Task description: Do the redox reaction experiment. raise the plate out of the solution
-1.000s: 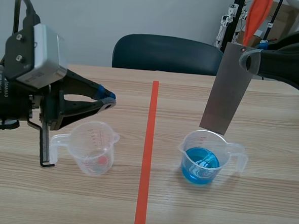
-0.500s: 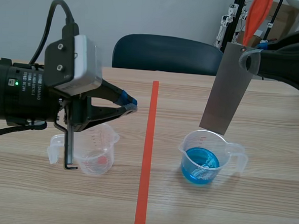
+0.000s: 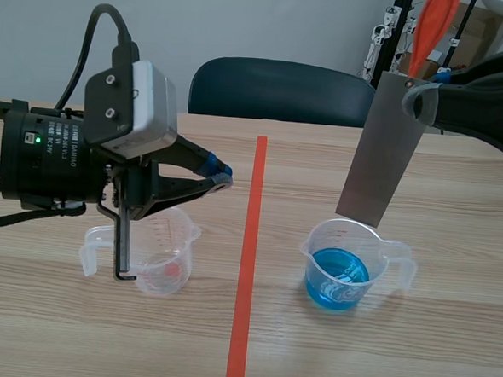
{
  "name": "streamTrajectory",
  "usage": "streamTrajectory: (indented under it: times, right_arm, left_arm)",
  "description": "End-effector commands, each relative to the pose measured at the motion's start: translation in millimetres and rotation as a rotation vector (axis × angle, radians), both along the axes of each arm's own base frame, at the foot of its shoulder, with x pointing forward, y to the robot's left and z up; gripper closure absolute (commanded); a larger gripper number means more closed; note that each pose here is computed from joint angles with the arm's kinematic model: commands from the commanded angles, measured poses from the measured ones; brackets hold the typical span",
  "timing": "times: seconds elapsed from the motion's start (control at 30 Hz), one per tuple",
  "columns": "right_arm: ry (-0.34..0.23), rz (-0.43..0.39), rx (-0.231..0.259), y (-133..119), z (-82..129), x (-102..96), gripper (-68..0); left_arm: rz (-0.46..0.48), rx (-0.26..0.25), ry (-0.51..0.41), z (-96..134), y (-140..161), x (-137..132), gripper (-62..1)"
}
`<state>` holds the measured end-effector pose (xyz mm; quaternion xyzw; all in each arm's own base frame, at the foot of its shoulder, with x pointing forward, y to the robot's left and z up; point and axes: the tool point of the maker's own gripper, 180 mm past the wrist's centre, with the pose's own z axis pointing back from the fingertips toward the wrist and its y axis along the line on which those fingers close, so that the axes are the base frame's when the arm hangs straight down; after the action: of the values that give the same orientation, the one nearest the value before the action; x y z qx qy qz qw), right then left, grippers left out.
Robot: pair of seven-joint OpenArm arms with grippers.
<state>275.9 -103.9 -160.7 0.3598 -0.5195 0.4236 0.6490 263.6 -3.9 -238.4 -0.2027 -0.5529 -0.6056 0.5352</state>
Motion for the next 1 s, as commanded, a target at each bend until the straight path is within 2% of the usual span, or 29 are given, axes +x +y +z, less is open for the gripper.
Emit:
streamTrajectory:
  times: [0.0,0.47,0.77,0.97]
  right_arm:
    - [-0.023,0.009,0.031,2,14,0.7,-0.4]
    - [-0.023,0.009,0.032,2,14,0.7,-0.4]
    - [-0.023,0.009,0.032,2,14,0.7,-0.4]
    - [-0.023,0.009,0.032,2,14,0.7,-0.4]
  left_arm:
    - [-0.007,-0.03,-0.012,9,-3,0,-2.8]
    - [-0.007,-0.031,-0.013,9,-3,0,-2.8]
    - [-0.014,-0.056,-0.037,18,-11,4,-2.8]
    - [-0.04,-0.035,-0.039,14,-17,0,-2.8]
